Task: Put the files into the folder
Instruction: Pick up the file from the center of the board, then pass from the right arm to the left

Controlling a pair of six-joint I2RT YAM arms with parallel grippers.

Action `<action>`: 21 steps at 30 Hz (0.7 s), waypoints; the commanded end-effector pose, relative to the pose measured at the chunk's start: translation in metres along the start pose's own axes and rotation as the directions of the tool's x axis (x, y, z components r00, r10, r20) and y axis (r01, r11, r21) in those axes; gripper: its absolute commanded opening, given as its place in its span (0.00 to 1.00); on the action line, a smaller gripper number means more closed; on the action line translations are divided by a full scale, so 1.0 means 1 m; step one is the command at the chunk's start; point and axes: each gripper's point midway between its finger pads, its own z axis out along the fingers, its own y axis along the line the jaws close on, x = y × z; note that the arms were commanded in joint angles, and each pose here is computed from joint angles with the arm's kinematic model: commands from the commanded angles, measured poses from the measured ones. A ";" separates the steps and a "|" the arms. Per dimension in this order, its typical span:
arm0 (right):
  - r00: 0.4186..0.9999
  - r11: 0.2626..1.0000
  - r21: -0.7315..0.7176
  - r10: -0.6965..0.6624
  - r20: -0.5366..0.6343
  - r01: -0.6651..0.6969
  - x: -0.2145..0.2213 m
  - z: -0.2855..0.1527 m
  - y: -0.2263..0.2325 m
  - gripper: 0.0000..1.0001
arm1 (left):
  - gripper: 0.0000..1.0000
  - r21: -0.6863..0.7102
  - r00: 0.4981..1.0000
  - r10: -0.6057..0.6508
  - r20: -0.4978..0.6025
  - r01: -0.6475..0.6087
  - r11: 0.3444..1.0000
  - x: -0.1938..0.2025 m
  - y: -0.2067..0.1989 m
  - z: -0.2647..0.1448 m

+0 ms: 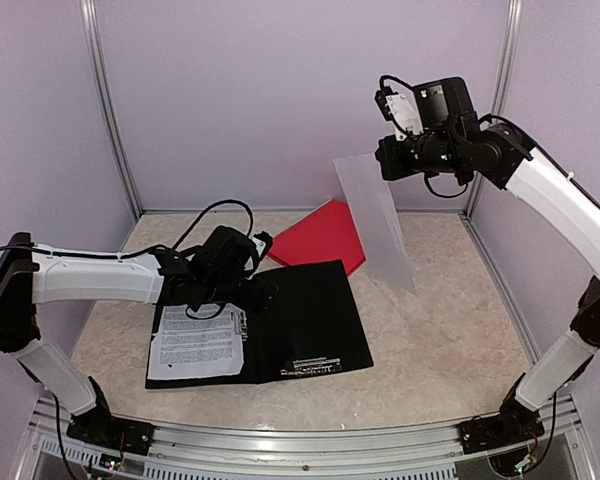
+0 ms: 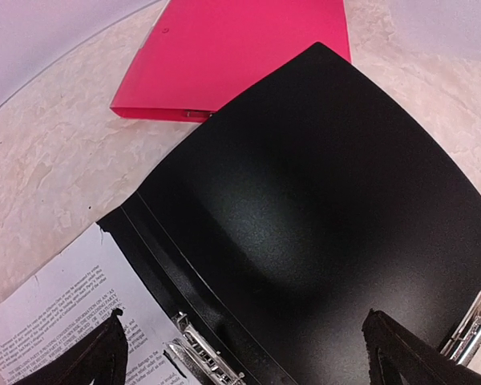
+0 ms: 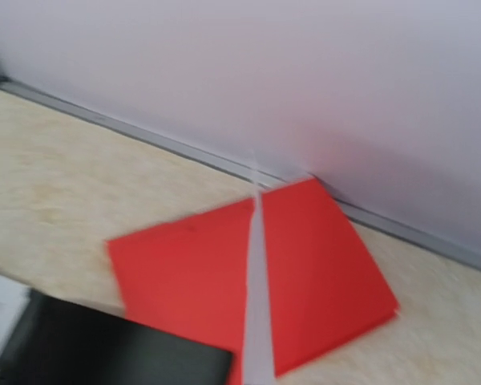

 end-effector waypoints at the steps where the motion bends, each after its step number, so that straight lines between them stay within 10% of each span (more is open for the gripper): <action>1: 0.998 0.993 -0.102 -0.048 0.031 0.051 -0.016 -0.012 0.037 0.00 | 0.99 -0.060 0.999 -0.052 -0.009 0.052 0.997 -0.003 0.013 0.001; 11: 0.996 0.943 -0.326 -0.044 0.072 0.065 -0.021 -0.032 0.115 0.00 | 0.99 -0.169 0.994 -0.106 -0.032 0.099 0.981 0.009 0.039 -0.001; 21: 0.998 0.970 -0.245 -0.008 -0.056 -0.006 0.026 0.001 0.092 0.00 | 0.99 -0.220 0.989 -0.146 -0.024 0.137 0.966 0.016 0.052 -0.012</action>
